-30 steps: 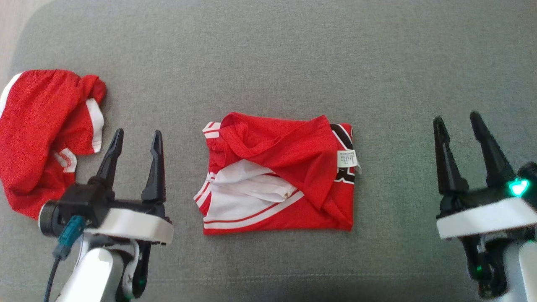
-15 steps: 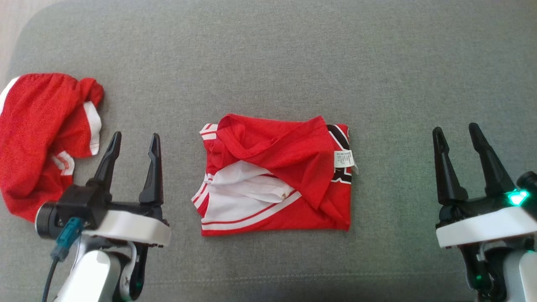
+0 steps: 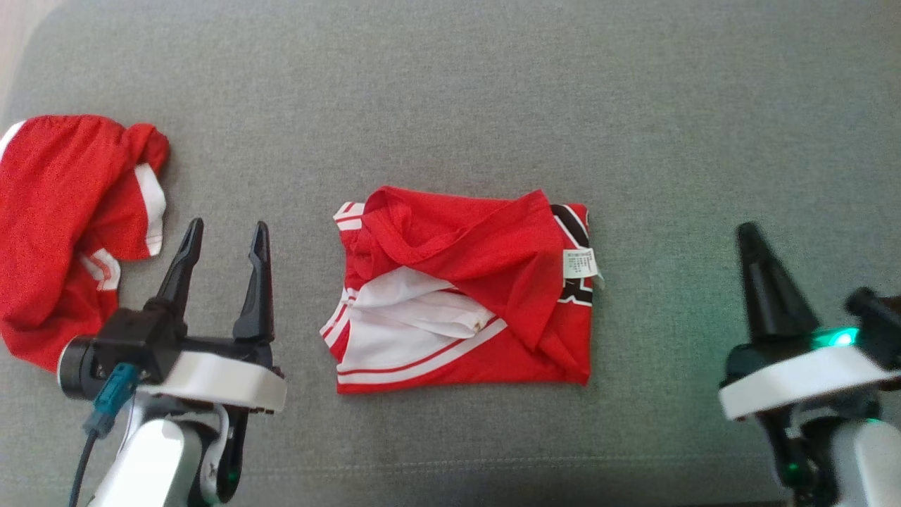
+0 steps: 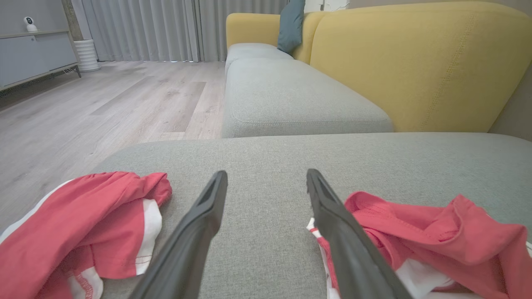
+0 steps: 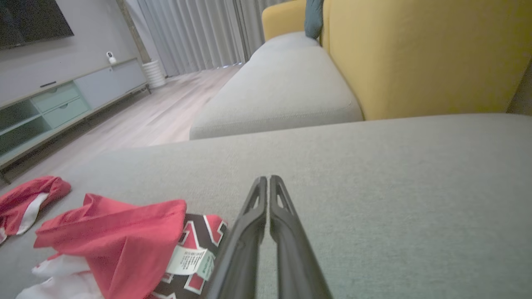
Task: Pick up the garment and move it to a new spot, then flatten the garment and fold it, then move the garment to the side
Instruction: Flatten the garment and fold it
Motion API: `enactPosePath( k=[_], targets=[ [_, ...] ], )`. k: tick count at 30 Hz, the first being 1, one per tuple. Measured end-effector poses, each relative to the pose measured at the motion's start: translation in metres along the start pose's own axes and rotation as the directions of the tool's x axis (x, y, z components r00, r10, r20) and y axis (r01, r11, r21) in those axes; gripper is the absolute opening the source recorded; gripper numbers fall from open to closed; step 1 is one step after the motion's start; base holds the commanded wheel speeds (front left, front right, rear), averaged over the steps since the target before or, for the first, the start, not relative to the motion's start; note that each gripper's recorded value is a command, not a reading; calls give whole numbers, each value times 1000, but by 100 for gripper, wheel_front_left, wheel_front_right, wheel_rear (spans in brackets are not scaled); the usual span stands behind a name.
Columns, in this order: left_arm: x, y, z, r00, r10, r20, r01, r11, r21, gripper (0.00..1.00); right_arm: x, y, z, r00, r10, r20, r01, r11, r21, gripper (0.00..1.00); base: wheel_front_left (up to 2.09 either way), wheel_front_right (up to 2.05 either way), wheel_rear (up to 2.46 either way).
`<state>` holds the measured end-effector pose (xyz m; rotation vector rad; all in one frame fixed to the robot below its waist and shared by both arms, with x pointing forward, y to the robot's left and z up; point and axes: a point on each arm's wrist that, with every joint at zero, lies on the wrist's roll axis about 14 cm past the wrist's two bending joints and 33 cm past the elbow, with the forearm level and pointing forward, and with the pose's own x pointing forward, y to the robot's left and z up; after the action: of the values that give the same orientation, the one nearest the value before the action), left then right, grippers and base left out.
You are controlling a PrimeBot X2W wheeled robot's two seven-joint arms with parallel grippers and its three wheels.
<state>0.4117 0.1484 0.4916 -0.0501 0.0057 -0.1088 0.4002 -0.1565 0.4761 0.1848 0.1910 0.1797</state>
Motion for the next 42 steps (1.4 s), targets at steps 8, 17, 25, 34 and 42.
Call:
enactPosePath(
  k=[8, 17, 25, 34, 42],
  targets=[
    [4, 3, -4, 1000, 6, -8, -6, 1000, 0, 100, 31, 43, -40, 981, 149, -121, -145, 989, 36, 0, 0, 0, 0],
    [7, 12, -5, 1000, 24, -8, -24, 1000, 9, 100, 50, 77, -91, 932, 254, -259, -240, 967, 87, 0, 0, 0, 0],
    [8, 14, -5, 1000, 30, 1, -30, 999, 14, 100, 55, 96, -97, 917, 312, -250, -290, 949, 125, 0, 0, 0, 0],
    [7, 13, -5, 1000, 27, 3, -28, 1000, 14, 100, 46, 127, -101, 868, 422, -262, -387, 905, 175, 0, 0, 0, 0],
    [5, 15, -6, 999, 36, 2, -36, 999, 16, 100, 33, 160, -103, 811, 523, -263, -482, 851, 209, 0, 0, 0, 0]
  ],
)
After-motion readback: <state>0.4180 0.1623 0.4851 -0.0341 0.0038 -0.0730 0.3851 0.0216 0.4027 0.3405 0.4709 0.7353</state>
